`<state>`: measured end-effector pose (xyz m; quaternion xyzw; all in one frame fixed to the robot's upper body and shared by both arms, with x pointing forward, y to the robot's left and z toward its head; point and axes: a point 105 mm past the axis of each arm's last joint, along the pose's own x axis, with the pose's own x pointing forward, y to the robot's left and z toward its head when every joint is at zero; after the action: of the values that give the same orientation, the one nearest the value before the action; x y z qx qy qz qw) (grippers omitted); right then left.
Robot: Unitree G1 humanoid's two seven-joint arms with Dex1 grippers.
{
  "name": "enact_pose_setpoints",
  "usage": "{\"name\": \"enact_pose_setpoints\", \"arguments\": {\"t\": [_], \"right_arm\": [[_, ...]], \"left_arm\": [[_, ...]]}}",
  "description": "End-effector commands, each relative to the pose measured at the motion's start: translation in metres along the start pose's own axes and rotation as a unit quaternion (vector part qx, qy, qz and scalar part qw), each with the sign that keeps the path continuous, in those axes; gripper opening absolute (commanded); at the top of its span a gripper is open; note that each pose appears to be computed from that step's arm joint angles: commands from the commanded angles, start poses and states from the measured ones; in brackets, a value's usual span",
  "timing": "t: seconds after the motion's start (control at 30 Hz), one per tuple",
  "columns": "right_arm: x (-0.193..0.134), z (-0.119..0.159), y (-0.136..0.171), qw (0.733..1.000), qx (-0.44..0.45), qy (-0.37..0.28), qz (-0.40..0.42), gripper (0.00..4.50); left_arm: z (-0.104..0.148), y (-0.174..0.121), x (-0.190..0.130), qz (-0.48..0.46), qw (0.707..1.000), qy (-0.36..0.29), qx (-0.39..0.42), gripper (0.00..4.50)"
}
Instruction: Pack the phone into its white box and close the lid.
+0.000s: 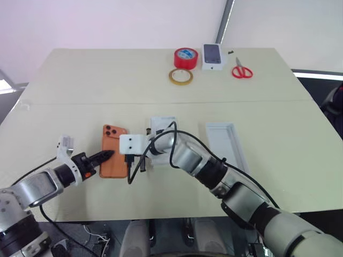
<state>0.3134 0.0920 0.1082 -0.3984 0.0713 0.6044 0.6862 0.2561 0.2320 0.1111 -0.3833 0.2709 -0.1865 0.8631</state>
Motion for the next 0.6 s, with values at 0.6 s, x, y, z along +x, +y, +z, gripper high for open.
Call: {"name": "enact_pose_setpoints", "arguments": {"t": [0.6], "right_arm": [[-0.144,-0.03,-0.055,0.986,0.061,-0.063,-0.141,0.0]], "left_arm": [[0.023,-0.111,0.067,-0.109,0.992,-0.037,-0.044,0.03]]}}
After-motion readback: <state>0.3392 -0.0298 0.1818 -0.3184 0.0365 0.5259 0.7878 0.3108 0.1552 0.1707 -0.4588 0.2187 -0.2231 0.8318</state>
